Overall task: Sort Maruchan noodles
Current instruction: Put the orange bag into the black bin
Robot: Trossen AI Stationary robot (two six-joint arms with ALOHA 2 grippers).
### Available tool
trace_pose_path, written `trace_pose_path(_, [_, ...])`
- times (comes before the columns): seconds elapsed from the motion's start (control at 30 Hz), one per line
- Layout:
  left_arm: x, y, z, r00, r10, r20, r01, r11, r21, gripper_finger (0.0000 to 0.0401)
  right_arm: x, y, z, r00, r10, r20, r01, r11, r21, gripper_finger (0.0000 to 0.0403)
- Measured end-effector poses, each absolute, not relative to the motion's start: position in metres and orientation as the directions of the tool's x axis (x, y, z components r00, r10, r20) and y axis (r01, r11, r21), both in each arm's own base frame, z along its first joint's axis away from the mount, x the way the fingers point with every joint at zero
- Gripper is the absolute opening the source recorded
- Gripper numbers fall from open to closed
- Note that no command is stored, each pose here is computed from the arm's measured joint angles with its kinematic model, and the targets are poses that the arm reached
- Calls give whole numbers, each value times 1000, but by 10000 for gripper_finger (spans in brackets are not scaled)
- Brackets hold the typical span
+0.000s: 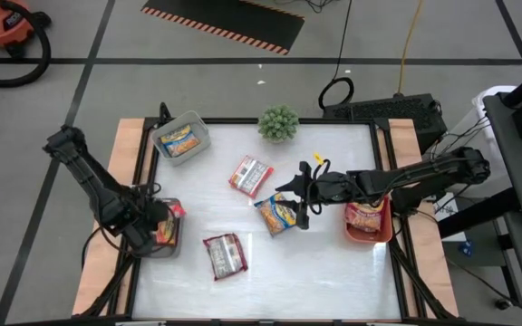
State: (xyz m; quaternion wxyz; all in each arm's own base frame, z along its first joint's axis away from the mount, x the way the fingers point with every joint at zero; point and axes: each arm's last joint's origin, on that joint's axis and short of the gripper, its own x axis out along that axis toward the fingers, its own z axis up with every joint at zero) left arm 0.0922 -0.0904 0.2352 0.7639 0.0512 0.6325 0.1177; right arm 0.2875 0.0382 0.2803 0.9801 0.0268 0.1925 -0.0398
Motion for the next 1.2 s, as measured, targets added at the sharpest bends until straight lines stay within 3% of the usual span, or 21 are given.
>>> trace_pose_path(0.7, [102, -115, 210, 43, 367, -929, -16, 930, 366, 154, 287, 38, 280, 923, -67, -379, 87, 995, 37, 161])
trace_pose_path(1.03, [95, -124, 208, 60, 361, -931, -67, 932, 357, 156, 287, 38, 280, 923, -67, -379, 87, 995, 37, 161])
trace_pose_path(1.2, [92, -131, 207, 87, 325, -942, -91, 944, 318, 184, 287, 38, 280, 923, -67, -379, 88, 995, 37, 161])
